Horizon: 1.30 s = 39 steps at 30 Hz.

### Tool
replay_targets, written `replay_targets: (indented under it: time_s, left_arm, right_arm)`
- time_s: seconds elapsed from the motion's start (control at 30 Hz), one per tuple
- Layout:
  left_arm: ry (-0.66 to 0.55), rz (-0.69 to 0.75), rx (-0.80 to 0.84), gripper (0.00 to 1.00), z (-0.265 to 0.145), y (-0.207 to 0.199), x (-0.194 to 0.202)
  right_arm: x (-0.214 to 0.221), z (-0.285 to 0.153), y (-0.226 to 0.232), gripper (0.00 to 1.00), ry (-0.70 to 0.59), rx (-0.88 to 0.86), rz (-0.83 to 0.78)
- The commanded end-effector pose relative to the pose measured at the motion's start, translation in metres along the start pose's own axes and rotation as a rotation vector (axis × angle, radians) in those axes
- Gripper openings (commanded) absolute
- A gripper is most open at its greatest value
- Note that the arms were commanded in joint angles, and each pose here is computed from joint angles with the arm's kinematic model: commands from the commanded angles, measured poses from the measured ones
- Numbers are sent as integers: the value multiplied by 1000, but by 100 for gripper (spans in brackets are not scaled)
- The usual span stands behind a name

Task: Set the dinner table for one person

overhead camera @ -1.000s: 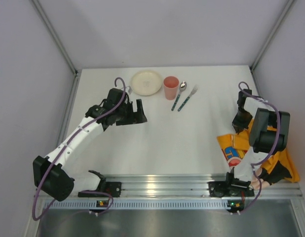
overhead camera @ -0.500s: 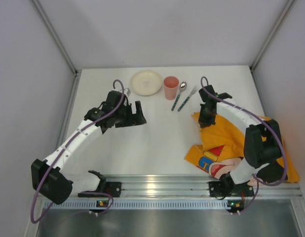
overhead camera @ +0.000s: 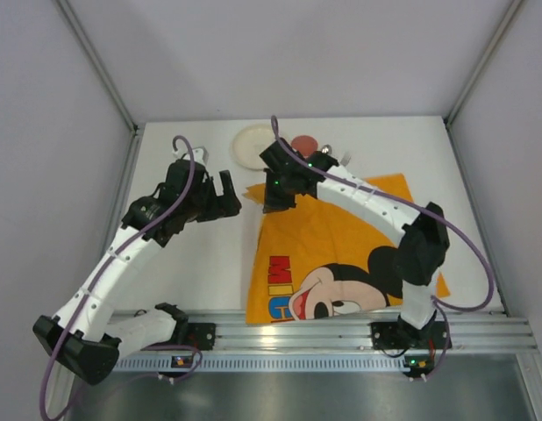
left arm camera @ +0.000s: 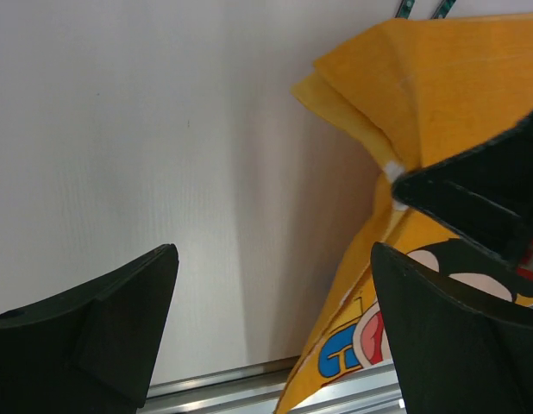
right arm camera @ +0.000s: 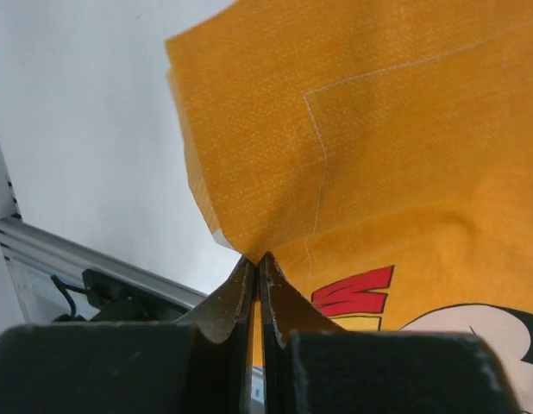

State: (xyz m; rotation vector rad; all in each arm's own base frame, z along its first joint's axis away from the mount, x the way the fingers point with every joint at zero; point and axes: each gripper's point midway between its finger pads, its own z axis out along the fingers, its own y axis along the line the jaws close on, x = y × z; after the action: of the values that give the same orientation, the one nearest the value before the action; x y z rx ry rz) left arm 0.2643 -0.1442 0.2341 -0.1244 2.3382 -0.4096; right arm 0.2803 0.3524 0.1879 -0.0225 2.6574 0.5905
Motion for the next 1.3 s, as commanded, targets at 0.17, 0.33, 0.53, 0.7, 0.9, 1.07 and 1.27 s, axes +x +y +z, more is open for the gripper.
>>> replay_targets:
  time_s: [0.17,0.33,0.53,0.7,0.9,1.07,1.27]
  left_arm:
    - [-74,-5,-30,99,-41,9,-15]
    - [-86,-8,-32,99,-51,11,-16]
    - [-88,-4,-38,99,-53,13,-16]
    - [-83,11,-43,99,-51,10,-21]
    - [-91,22,-43,99,-48,7,-28]
    - [-74,20,-26,99,-41,4,-24]
    - [-60,20,-9,99,-32,2,-18]
  right_arm:
    - [-7,64,61,0,56,-43,77]
    - [-22,79,109,0,55,-195,165]
    - [-37,88,154,4,39,-402,231]
    - [-42,92,183,67,57,-550,239]
    - [-56,66,155,91,5,-526,185]
    - [-90,6,63,90,-156,-324,103]
    - [-105,-38,-91,87,-266,50,128]
